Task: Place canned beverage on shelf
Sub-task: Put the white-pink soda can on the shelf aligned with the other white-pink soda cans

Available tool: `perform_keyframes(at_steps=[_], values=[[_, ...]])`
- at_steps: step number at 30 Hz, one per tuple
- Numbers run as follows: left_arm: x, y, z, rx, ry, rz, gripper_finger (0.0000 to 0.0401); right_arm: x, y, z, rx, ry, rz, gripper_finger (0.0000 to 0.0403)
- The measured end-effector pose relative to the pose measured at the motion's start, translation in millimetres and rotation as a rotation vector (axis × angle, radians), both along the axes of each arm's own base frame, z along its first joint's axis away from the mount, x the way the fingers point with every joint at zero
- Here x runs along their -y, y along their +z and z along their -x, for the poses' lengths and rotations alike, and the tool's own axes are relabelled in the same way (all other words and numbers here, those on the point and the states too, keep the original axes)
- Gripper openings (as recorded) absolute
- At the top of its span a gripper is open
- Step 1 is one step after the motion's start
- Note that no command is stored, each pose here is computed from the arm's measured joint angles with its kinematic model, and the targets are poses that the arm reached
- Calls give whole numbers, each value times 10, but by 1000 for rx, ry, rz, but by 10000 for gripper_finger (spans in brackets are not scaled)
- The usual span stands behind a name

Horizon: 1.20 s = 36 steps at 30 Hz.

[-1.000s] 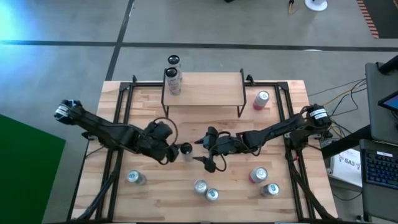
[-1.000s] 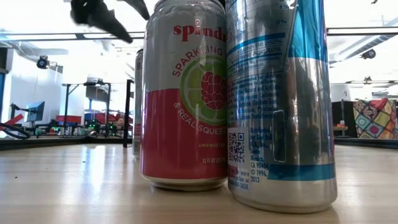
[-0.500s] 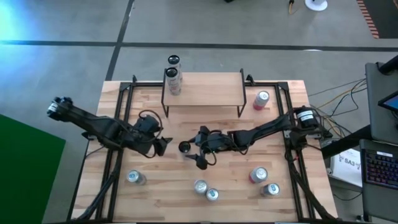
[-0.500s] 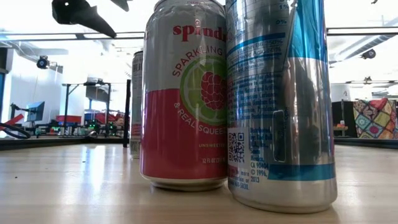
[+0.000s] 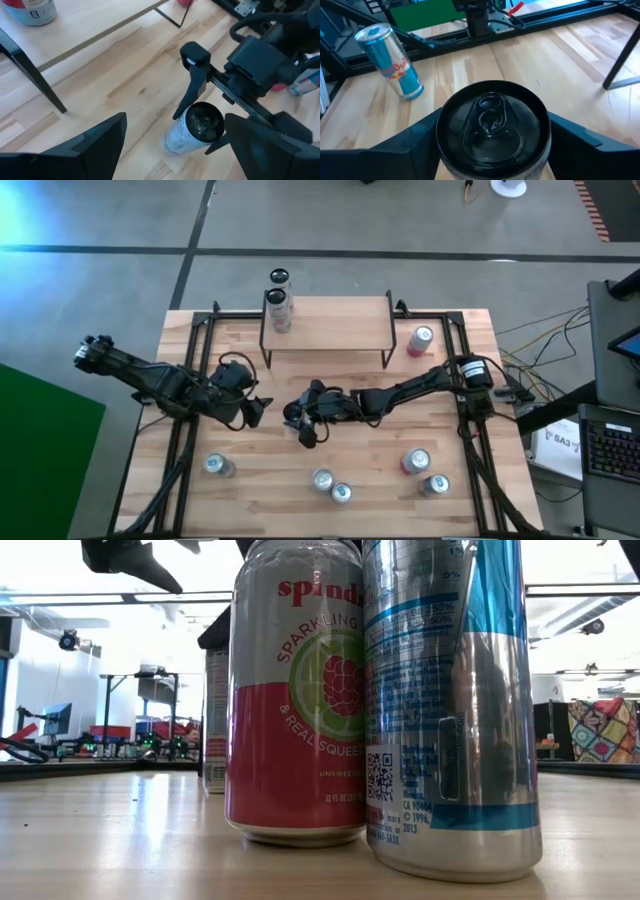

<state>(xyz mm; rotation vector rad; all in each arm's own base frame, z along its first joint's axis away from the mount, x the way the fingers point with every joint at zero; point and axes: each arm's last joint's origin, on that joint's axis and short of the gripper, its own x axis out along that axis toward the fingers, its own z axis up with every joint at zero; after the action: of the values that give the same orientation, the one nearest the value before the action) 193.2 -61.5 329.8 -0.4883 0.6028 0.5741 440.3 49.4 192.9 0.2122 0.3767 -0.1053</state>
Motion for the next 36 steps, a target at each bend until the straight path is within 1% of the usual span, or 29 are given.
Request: perform_keyframes(at_steps=[2, 3, 7, 10, 13, 18, 20, 24, 28, 31, 36], values=[[-2, 5, 7, -4, -12, -1, 322, 9, 14, -13, -12, -1, 2, 253], [-5, 9, 17, -6, -16, -1, 322, 9, 21, -17, -16, -1, 2, 253], [-27, 37, 84, -12, -33, 12, 322, 13, 101, 28, -30, 0, -2, 253], [-48, 91, 155, -6, -88, 11, 322, 23, 261, 90, -20, 45, -26, 264], [-58, 164, 220, 9, -204, 2, 322, 60, 516, 166, 33, 148, -74, 266], [-32, 302, 248, 94, -440, -17, 322, 172, 826, 293, 93, 380, -177, 258], [-19, 346, 242, 135, -496, -25, 322, 227, 962, 349, 132, 443, -219, 259], [27, 400, 166, 249, -573, -34, 322, 329, 1276, 466, 262, 533, -257, 262], [74, 349, 22, 354, -644, -11, 322, 383, 1519, 553, 397, 611, -272, 260], [79, 242, -102, 416, -678, 22, 322, 378, 1637, 604, 465, 686, -287, 261], [62, 90, -280, 555, -750, 107, 322, 371, 1659, 619, 463, 703, -305, 262]])
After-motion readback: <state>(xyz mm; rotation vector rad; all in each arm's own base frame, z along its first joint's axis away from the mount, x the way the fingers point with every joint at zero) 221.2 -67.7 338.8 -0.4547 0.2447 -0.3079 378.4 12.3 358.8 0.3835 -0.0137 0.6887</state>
